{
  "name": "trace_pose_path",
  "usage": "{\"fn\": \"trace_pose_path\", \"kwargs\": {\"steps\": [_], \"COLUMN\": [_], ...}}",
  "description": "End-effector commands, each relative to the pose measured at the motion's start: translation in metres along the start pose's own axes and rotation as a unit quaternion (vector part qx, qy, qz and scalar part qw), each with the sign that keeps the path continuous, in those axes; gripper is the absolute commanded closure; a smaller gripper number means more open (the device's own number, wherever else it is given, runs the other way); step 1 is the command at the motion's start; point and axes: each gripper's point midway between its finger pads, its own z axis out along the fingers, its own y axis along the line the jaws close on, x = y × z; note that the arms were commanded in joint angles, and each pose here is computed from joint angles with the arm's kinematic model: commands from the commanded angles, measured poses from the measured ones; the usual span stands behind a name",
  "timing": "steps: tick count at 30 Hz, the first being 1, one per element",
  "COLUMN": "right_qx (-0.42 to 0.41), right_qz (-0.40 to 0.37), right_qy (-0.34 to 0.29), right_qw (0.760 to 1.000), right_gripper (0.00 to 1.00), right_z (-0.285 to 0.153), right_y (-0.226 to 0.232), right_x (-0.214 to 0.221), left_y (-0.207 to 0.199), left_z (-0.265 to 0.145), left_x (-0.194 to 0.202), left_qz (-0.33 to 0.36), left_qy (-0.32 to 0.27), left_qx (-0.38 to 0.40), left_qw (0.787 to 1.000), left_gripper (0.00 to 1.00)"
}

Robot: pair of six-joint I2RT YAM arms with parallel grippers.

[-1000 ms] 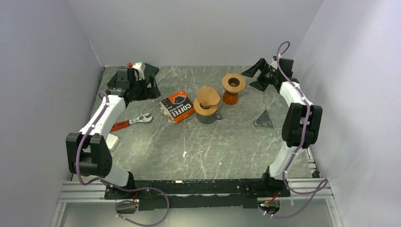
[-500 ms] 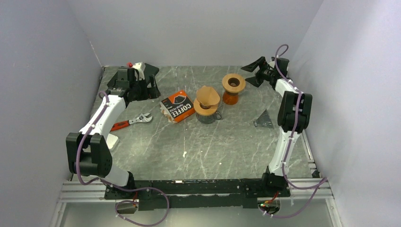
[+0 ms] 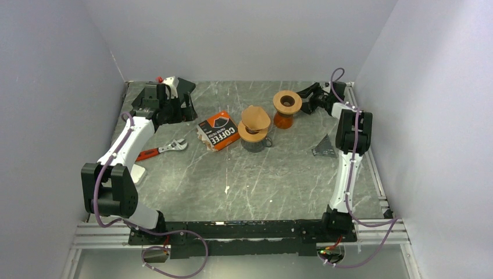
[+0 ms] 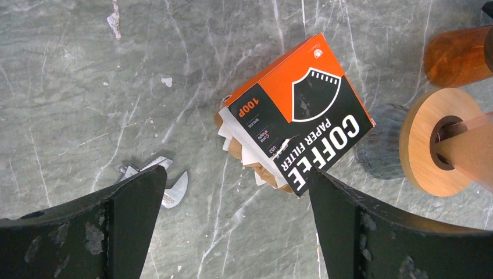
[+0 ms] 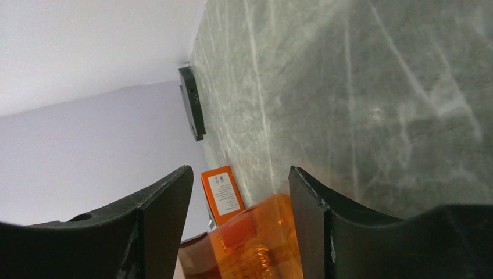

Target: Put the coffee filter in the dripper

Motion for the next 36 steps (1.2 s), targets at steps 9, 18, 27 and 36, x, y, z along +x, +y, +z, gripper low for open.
{"fn": "trace_pose_path", "kwargs": {"steps": [9,18,27,36], "right_qx": [-0.016,-0.053,-0.058,-0.062], "right_qz": [-0.004,0.006,0.015,0.019], "right_qy": [0.066,0.088,0.115,0.149], "right_qw": [0.998,0.995,0.992,0.987], "right_gripper": [0.41,0.44,0.49,0.54], "right_z": [0.024,0.03,0.045,0.054], "right_y": [-0.016,-0.018,-0.023,-0.025], "right_x": [0.032,0.043,0.06,0.086], "left_y": [-0.001,-0.001,-0.001,-0.002], "left_z": [-0.002,-0.001,-0.002,-0.003], "left_x": [-0.01,-0.009,-0.008,-0.008], "left_qz": [0.011,0.01,0.01,0.009], "left_qy": [-0.013,-0.011,-0.01,-0.01], "left_qx": [0.003,0.004,0.003,0.004], "left_qw": [1.0,1.0,1.0,1.0], "left_gripper": [0.03,0.03,0.03,0.03]}}
